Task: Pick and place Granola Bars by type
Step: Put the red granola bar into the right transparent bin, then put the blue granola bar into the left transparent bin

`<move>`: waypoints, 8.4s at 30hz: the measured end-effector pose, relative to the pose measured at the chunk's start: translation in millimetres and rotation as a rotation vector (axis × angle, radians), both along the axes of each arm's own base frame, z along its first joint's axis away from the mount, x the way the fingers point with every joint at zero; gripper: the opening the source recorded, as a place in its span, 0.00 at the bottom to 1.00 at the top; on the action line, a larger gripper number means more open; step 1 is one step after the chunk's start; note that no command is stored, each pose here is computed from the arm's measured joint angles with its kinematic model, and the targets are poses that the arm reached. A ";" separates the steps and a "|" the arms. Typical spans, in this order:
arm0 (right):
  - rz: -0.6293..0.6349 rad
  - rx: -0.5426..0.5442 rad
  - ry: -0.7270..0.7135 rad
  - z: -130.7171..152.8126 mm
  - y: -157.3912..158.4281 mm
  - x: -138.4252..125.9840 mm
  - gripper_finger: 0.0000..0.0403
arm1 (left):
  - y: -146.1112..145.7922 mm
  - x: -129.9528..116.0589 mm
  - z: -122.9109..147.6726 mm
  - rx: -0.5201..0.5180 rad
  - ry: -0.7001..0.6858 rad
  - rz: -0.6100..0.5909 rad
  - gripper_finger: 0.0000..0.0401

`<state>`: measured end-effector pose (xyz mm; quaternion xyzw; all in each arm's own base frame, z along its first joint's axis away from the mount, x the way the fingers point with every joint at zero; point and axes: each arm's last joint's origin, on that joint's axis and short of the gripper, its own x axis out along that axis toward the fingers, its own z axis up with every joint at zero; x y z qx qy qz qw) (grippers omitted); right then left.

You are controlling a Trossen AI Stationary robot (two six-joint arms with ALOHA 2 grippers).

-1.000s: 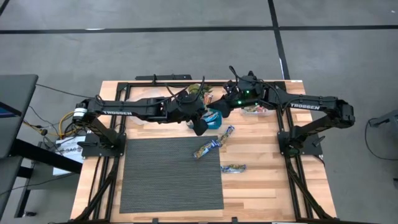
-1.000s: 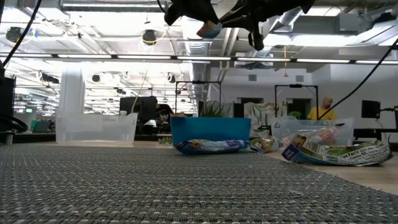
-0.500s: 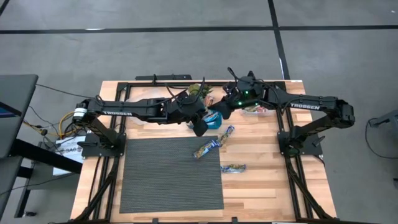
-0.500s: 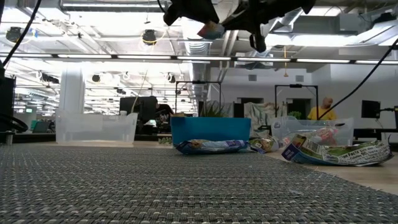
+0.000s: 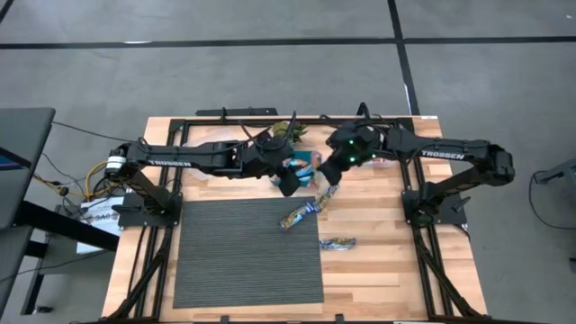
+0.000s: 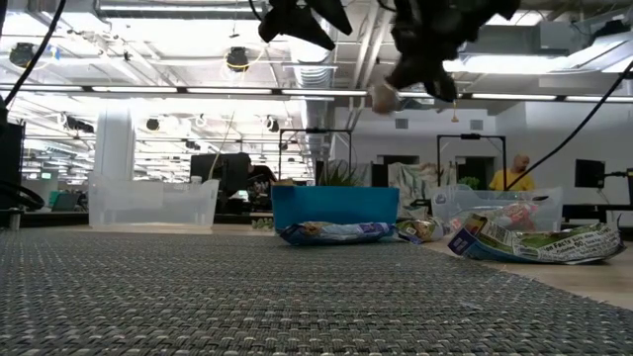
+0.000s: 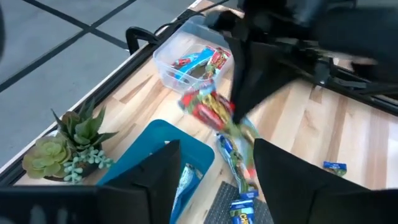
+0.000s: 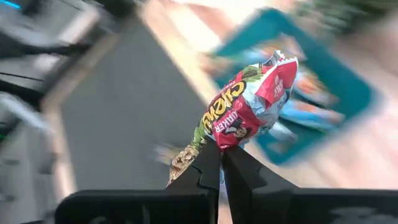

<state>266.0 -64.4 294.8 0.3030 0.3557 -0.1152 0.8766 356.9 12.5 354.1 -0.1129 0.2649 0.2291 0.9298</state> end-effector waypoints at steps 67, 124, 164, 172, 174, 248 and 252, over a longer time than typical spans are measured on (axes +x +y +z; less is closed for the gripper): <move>-0.127 -0.212 0.201 29.8 29.6 -81.2 0.52 | -42.8 59.0 -192.5 -0.349 0.576 -0.199 0.44; -0.076 -0.263 0.162 31.2 28.7 -74.2 0.43 | 23.0 -21.9 -40.0 -0.237 0.751 0.104 0.00; 0.309 -0.308 0.314 4.8 54.2 -49.9 0.41 | 99.9 -185.1 -85.1 -0.261 0.307 0.533 0.52; 0.580 -0.265 0.469 -29.5 101.1 -28.5 0.41 | 69.4 -165.1 -30.4 -0.150 -0.094 0.248 0.48; 0.629 -0.257 0.487 -38.0 112.2 -22.7 0.41 | 62.2 -160.7 -22.1 -0.125 -0.166 0.175 0.47; 0.034 0.198 -0.611 -18.9 33.5 106.6 0.05 | 34.4 -114.3 -15.5 -0.337 -0.406 -0.143 0.45; 0.033 0.185 -0.610 -18.4 33.7 106.9 0.08 | 35.4 -108.7 -18.5 -0.353 -0.412 -0.140 0.45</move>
